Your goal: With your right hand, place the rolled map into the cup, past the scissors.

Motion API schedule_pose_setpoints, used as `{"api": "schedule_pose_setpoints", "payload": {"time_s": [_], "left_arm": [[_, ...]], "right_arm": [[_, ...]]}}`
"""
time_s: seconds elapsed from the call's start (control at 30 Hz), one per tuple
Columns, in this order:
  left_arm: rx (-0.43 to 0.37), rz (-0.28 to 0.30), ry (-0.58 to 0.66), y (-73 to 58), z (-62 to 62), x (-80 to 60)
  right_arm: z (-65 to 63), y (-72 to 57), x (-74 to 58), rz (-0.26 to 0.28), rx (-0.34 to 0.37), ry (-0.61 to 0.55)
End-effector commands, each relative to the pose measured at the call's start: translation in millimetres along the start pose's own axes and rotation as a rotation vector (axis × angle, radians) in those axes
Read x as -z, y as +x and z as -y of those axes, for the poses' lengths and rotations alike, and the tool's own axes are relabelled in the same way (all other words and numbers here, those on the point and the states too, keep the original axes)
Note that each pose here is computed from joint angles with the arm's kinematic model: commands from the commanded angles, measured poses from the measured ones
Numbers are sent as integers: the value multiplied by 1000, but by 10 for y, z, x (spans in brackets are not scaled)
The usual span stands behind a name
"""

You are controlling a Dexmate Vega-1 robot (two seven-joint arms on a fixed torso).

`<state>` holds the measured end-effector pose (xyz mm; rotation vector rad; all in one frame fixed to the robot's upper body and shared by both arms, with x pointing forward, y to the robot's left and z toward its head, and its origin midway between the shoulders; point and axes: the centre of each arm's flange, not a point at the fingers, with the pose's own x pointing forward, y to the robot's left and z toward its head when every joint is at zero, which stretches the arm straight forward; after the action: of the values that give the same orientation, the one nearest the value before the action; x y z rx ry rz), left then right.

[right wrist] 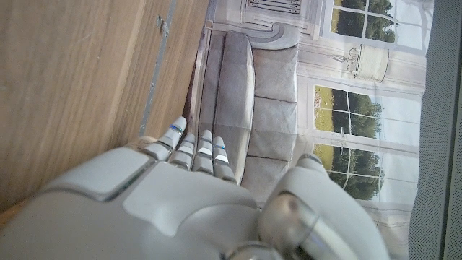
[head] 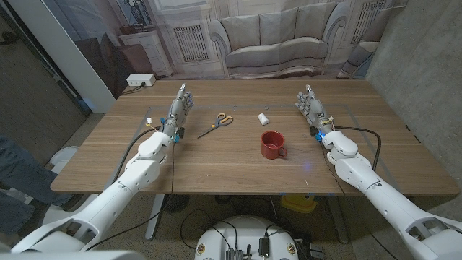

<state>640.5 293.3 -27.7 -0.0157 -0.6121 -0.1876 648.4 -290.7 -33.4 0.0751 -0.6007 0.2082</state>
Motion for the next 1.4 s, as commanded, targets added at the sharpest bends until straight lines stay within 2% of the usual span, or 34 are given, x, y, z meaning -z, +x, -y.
{"api": "schedule_pose_setpoints", "payload": {"time_s": [0.03, 0.47, 0.7, 1.03, 1.4], "left_arm": [[1, 30, 20, -141, 33, -123], [44, 57, 26, -19, 56, -179], [59, 71, 17, 33, 141, -195], [57, 67, 23, 25, 186, -188], [65, 65, 38, 39, 204, -210]], "right_arm": [[-40, -85, 4, 18, 9, 27], [-99, -185, -130, 50, 12, -9], [-100, -213, -205, 68, 3, -23], [-93, -255, -249, 74, -18, -51], [-69, -365, -332, 83, -20, -85]]}}
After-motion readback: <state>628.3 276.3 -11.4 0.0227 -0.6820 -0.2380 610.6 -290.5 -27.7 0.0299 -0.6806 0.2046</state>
